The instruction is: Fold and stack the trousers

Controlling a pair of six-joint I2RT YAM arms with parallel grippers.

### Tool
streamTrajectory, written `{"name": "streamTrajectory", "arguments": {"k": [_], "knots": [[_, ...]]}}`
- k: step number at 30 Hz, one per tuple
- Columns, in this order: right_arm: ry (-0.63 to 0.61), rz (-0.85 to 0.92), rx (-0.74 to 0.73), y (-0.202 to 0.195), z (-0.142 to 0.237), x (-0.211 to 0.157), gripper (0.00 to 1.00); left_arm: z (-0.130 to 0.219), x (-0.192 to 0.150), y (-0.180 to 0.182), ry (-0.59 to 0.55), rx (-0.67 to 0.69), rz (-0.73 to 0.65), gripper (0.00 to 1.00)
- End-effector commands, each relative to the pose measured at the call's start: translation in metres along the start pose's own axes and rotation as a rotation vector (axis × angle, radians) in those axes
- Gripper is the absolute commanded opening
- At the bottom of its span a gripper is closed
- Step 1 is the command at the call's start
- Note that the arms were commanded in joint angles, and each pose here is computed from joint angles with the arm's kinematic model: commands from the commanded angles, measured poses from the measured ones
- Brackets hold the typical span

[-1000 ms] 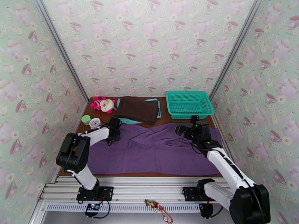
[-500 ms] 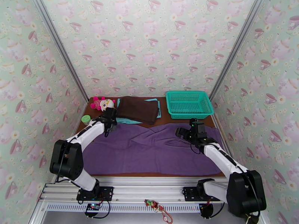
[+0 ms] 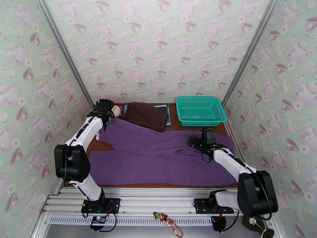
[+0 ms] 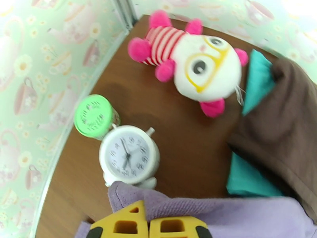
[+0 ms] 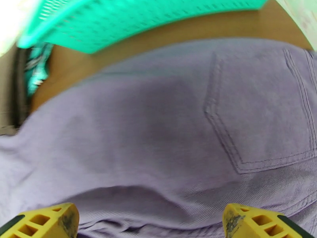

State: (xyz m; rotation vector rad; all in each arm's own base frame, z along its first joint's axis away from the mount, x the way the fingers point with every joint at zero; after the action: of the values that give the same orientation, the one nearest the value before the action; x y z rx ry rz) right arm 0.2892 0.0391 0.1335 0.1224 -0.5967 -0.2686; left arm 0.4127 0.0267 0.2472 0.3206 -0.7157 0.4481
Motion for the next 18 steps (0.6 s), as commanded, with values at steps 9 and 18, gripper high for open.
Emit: {"name": "streamTrajectory", "arguments": {"k": [9, 18], "knots": [[-0.008, -0.089, -0.065, -0.009, -0.013, 0.009, 0.99, -0.038, 0.012, 0.014, -0.004, 0.072, 0.04, 0.0], [-0.119, -0.256, -0.118, -0.049, 0.017, 0.084, 0.99, -0.027, 0.001, 0.014, 0.002, -0.051, 0.04, 0.0]]}}
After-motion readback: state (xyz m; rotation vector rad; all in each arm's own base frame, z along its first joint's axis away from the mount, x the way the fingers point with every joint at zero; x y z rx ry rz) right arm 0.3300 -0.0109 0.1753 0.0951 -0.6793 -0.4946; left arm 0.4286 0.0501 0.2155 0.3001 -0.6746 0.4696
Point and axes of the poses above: each hand's point on the last joint's axis, 136 mm out from that joint toward the fingers, its own z axis back along the fingers, its own y axis along the line the jaws close on, x = y × z, the point moved 8 cm from there along z, back along the fingers, and after that the axes turned 2 degrees about z, right-handed, at the moved point
